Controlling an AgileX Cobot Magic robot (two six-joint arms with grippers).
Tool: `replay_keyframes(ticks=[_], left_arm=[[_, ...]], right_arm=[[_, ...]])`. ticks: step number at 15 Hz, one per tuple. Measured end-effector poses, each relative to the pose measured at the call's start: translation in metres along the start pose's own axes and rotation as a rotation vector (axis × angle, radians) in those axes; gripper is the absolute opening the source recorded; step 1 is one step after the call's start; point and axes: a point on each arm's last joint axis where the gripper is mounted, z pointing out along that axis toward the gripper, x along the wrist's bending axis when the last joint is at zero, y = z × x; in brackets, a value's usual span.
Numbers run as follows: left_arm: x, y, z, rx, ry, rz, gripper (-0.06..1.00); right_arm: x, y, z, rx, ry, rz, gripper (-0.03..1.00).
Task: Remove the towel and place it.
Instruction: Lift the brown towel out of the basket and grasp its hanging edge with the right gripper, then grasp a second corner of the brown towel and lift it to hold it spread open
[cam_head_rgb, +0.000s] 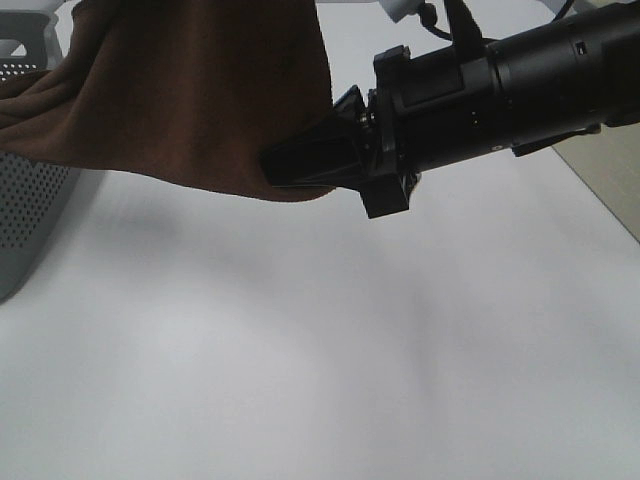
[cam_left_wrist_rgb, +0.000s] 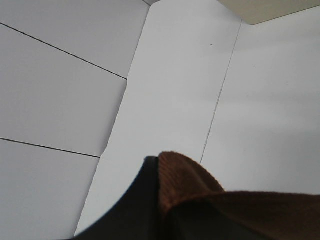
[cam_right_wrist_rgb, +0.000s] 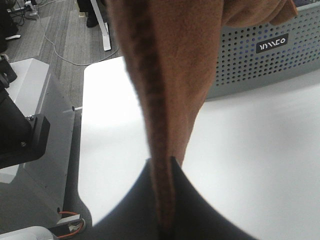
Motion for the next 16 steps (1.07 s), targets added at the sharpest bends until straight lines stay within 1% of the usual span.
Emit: replay_keyframes(ticks=[1, 4, 6, 7, 8, 11, 12, 13, 14, 16], left_arm=[[0.000, 0.000, 0.000, 0.004, -0.002, -0.002, 0.00], [-0.002, -0.003, 0.000, 0.038, -0.021, -0.003, 0.00], [-0.003, -0.006, 0.000, 0.061, -0.034, -0.003, 0.00], [-0.004, -0.006, 0.000, 0.068, -0.038, -0.008, 0.00], [-0.004, -0.006, 0.000, 0.068, -0.039, -0.022, 0.00], [-0.003, -0.007, 0.000, 0.069, -0.035, -0.051, 0.00], [0.001, -0.010, 0.002, 0.069, -0.019, -0.080, 0.00], [0.004, -0.011, 0.003, 0.064, -0.009, -0.092, 0.00], [0.011, -0.016, 0.006, 0.068, 0.018, -0.123, 0.00], [0.027, -0.029, 0.011, 0.068, 0.064, -0.185, 0.00]], right_arm=[[0.000, 0.000, 0.000, -0.001, 0.005, 0.002, 0.01], [0.000, 0.000, 0.000, 0.000, 0.001, 0.074, 0.01], [-0.002, -0.001, -0.002, 0.025, -0.038, 0.183, 0.01], [-0.001, 0.009, -0.010, 0.063, -0.083, 0.250, 0.01], [0.000, 0.021, -0.018, 0.088, -0.114, 0.276, 0.01], [-0.001, 0.067, -0.045, 0.184, -0.249, 0.318, 0.01], [-0.003, 0.084, -0.057, 0.217, -0.321, 0.309, 0.01], [-0.003, 0.093, -0.064, 0.230, -0.361, 0.301, 0.01], [-0.004, 0.109, -0.076, 0.244, -0.433, 0.275, 0.01], [-0.005, 0.143, -0.103, 0.234, -0.585, 0.189, 0.01]])
